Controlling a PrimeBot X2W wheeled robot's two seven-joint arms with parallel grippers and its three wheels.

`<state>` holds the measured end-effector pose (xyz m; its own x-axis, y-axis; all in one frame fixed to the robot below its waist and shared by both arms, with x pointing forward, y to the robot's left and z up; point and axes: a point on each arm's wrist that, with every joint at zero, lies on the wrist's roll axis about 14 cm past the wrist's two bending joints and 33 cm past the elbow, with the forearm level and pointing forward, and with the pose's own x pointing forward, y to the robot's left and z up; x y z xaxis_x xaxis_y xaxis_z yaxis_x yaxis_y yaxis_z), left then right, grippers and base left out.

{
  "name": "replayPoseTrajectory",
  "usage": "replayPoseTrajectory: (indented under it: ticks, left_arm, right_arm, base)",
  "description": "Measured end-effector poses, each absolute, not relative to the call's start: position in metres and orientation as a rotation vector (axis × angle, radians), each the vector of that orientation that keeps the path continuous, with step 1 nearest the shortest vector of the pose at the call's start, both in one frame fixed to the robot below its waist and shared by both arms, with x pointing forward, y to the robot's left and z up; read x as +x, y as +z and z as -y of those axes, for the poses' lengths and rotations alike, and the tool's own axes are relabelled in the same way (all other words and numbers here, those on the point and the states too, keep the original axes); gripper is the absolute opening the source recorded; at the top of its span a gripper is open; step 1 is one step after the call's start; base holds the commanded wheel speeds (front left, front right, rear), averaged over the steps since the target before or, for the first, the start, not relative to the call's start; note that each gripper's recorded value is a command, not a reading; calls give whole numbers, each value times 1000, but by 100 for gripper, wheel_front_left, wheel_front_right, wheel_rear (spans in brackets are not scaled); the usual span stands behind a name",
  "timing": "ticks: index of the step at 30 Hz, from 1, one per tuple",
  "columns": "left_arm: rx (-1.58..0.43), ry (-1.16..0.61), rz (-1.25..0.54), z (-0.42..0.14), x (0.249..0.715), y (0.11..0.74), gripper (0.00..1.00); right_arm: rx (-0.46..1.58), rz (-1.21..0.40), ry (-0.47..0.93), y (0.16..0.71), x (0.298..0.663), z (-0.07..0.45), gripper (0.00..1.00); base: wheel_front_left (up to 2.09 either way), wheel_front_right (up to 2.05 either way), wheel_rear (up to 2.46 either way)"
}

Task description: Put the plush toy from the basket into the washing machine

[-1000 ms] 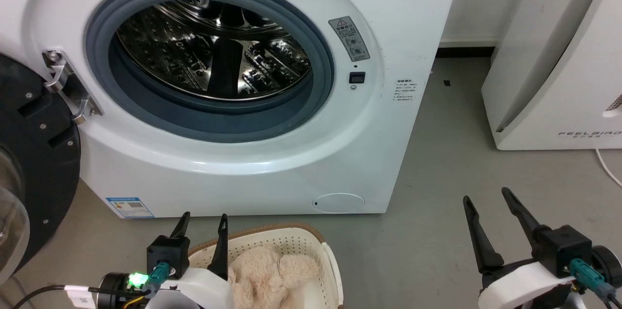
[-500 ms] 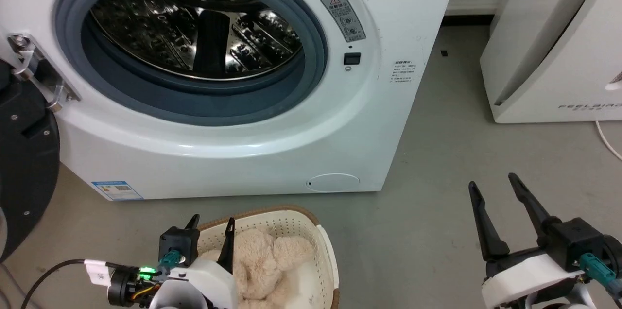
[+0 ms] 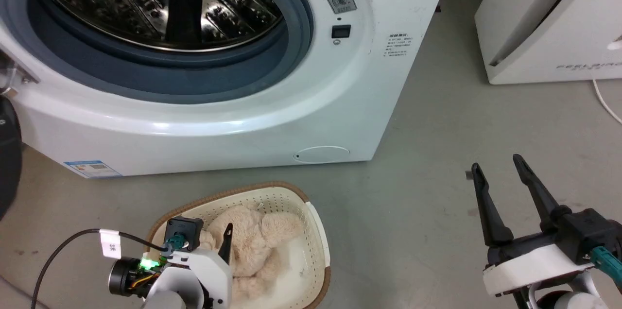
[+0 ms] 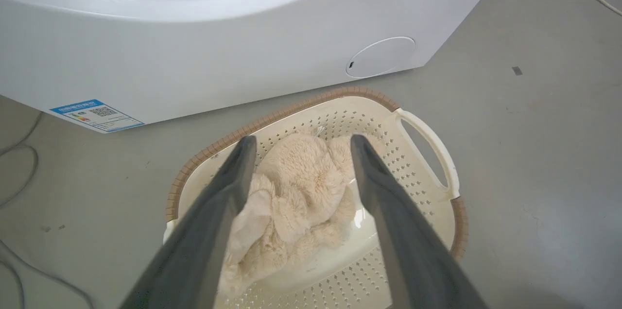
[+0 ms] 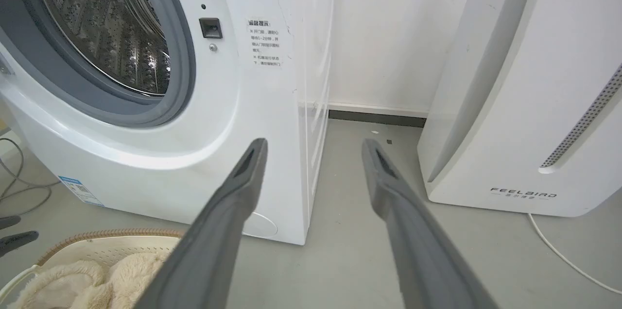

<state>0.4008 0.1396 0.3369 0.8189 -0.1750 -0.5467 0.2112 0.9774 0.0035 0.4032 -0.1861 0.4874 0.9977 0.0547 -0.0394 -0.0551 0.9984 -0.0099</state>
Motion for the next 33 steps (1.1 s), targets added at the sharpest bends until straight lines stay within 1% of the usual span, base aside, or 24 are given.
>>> replayPoseTrajectory:
  ticks: [6, 20, 33]
  left_arm:
    - [105, -209, -678, -148, 400, 308, 100]
    - [159, -235, -876, -158, 393, 250, 100]
    - [247, -313, -1042, -161, 392, 196, 100]
  right_arm:
    - [7, -51, 30, 479, 409, 194, 100]
    - [35, -91, 24, 454, 422, 195, 100]
    - [47, -127, -6, 428, 435, 205, 100]
  base:
    - [0, 0, 0]
    - [0, 0, 0]
    - [0, 0, 0]
